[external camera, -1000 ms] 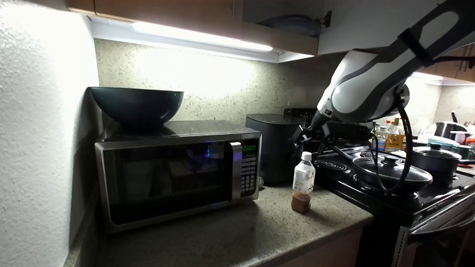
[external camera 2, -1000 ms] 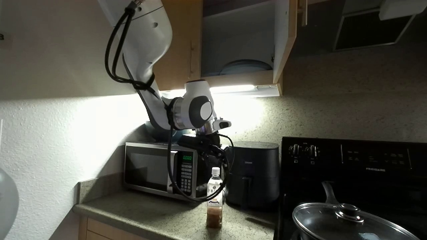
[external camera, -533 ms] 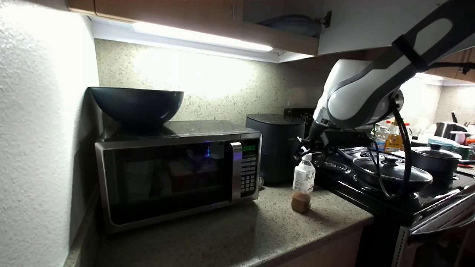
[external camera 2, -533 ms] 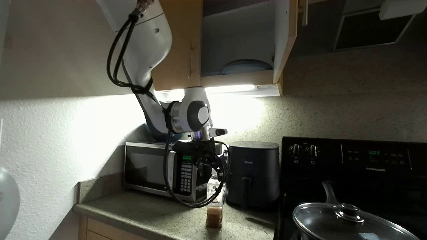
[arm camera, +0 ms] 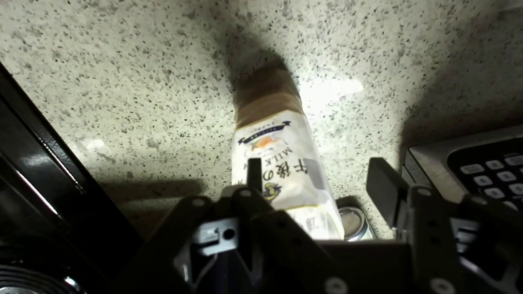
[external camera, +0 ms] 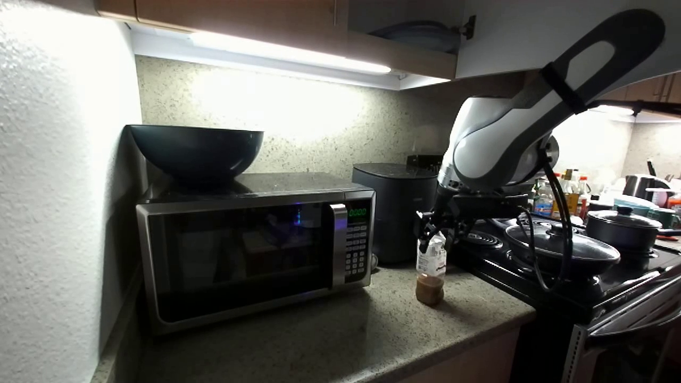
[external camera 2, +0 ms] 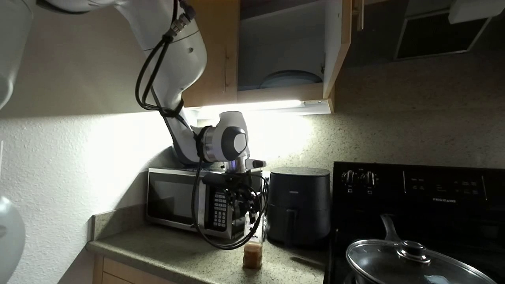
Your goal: Put the bottle into the cupboard
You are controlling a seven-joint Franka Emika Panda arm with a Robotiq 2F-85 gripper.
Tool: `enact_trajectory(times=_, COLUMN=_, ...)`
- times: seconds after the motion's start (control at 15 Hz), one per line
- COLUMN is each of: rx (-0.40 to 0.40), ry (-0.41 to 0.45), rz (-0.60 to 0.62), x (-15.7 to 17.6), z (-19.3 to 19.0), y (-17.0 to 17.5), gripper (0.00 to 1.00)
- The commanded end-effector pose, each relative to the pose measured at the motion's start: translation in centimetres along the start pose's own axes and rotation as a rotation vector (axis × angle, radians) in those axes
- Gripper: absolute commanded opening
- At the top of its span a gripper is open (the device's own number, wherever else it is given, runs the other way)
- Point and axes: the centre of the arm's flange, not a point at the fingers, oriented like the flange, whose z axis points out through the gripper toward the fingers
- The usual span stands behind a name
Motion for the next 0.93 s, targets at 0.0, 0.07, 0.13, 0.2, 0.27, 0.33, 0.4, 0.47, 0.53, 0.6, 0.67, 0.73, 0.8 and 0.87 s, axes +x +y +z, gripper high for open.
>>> enact_trajectory(times=0.0, rx=-0.001, ry=0.001, rz=0.0, x=0.1, z=0.0, y=0.0, gripper=0.69)
enact_trajectory(times=0.07, rx=-0.001, ry=0.003, rz=0.001, x=0.2, z=-0.1, y=0.1, gripper=0.74)
enact_trajectory(times=0.13, rx=-0.002, ry=0.003, rz=0.002, x=0.2, z=-0.1, y=0.2, gripper=0.8)
enact_trajectory(times=0.2, rx=-0.002, ry=0.003, rz=0.003, x=0.2, z=-0.1, y=0.2, gripper=1.0)
enact_trajectory(times=0.27, rx=-0.005, ry=0.008, rz=0.002, x=0.3, z=-0.4, y=0.5, gripper=1.0)
enact_trajectory(times=0.33, rx=-0.005, ry=0.013, rz=0.002, x=0.4, z=-0.6, y=0.7, gripper=1.0)
enact_trajectory(times=0.4, rx=-0.014, ry=0.021, rz=0.007, x=0.5, z=-0.6, y=1.0, gripper=1.0)
enact_trajectory(times=0.47, rx=-0.021, ry=0.025, rz=0.012, x=0.7, z=-0.7, y=1.3, gripper=1.0)
enact_trajectory(times=0.53, rx=-0.027, ry=0.03, rz=0.014, x=0.8, z=-0.8, y=1.6, gripper=1.0)
enact_trajectory(times=0.6, rx=-0.037, ry=0.034, rz=0.021, x=1.0, z=-0.8, y=2.0, gripper=1.0)
enact_trajectory(times=0.67, rx=-0.042, ry=0.038, rz=0.024, x=1.2, z=-0.7, y=2.3, gripper=1.0)
enact_trajectory(times=0.73, rx=-0.044, ry=0.043, rz=0.028, x=1.5, z=-0.6, y=2.5, gripper=1.0)
enact_trajectory(times=0.8, rx=-0.03, ry=0.055, rz=0.027, x=1.7, z=-0.4, y=2.7, gripper=1.0)
enact_trajectory(times=0.87, rx=-0.002, ry=0.052, rz=0.022, x=2.0, z=-0.1, y=2.6, gripper=1.0)
